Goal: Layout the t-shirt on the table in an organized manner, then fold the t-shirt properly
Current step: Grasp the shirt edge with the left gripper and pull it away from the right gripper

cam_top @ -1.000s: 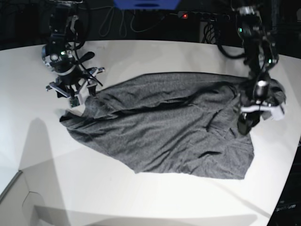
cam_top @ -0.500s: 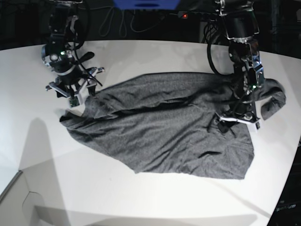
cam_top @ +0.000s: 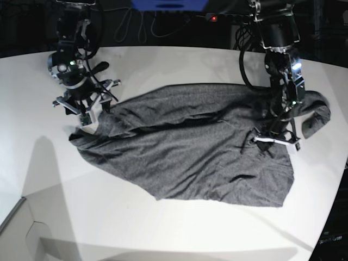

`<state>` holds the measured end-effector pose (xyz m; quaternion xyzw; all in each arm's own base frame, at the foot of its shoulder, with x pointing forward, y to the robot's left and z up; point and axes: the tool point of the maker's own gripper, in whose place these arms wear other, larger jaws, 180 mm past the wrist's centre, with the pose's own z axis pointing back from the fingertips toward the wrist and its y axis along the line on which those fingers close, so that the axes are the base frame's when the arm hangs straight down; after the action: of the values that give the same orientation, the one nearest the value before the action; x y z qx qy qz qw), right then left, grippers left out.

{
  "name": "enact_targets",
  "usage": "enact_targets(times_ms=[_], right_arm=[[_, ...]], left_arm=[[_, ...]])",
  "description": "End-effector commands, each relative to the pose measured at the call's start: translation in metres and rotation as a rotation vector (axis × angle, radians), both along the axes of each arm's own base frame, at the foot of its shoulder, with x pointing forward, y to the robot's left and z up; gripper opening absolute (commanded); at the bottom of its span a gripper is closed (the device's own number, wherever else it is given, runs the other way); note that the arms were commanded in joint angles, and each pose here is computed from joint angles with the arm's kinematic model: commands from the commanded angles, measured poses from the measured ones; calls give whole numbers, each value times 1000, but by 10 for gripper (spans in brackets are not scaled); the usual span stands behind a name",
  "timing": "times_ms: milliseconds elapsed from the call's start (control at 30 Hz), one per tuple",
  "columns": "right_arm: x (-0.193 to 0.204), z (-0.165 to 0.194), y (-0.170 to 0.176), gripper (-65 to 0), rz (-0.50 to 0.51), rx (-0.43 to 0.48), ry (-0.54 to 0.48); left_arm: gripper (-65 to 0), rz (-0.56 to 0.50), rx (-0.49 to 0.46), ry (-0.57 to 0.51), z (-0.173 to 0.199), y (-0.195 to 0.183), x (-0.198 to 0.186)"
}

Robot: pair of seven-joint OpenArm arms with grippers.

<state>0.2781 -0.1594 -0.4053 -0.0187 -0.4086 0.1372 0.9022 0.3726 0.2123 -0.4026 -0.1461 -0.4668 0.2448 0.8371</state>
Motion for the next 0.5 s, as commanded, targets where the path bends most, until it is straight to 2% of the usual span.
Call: enact_targets(times_ms=[0, 233, 333, 467], right_arm=[[9, 12, -1, -295, -1, 3, -50], [8, 11, -1, -295, -1, 3, -48], [7, 11, -1, -295, -1, 3, -47], [6, 10, -1, -295, -1, 4, -45]], left_arm=[[-650, 4, 16, -70, 22, 5, 7], [-648, -4, 99, -233, 87, 7, -10], [-648, 83, 139, -260, 103, 40, -35], [-648, 253, 117, -293, 117, 97, -76]])
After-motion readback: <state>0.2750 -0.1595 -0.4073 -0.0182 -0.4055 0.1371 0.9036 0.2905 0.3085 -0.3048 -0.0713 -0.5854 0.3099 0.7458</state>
